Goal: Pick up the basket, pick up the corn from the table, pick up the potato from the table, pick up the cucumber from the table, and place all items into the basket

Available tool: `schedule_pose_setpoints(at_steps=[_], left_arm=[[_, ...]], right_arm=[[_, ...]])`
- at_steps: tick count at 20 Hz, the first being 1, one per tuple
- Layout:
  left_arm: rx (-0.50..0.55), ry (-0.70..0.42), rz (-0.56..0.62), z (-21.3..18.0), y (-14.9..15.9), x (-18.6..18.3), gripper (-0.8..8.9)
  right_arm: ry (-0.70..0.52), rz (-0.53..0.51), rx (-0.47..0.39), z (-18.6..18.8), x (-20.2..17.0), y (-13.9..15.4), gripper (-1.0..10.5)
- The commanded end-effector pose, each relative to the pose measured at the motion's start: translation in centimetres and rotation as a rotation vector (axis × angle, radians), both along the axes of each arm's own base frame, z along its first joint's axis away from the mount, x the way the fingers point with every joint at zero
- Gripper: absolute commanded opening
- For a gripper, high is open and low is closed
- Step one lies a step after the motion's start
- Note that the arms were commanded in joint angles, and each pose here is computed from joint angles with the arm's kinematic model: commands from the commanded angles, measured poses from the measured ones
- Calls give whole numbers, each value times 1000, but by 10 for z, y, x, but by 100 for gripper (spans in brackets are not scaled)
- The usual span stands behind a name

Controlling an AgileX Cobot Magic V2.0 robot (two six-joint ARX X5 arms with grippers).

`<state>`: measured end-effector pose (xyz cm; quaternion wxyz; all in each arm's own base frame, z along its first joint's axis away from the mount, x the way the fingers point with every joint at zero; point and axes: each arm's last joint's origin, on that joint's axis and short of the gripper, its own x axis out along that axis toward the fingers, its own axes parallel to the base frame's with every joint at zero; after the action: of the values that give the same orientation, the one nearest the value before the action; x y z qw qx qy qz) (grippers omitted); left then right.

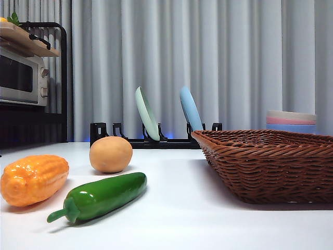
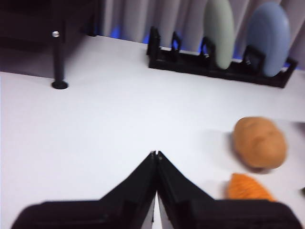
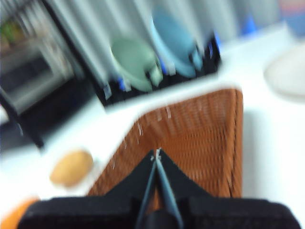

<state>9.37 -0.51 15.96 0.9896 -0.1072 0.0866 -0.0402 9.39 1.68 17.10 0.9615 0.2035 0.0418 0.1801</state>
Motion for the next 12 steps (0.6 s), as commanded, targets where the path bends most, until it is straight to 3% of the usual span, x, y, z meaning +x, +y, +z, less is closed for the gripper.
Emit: schedule_pose_setpoints(at_steps=[1, 5, 8, 12], left_arm=[[-35, -31, -19, 24, 0, -3, -6], [-39, 9, -54, 74, -2, 3, -6], [-58, 77, -172, 112, -6, 26, -6], [-108, 236, -370, 145, -13, 67, -5]], right_arm=[[12, -80, 82, 21, -1, -2, -12], [133, -129, -2, 65, 12, -3, -12], [240, -111, -100, 103, 40, 0, -11], [418, -50, -322, 142, 86, 4, -11]])
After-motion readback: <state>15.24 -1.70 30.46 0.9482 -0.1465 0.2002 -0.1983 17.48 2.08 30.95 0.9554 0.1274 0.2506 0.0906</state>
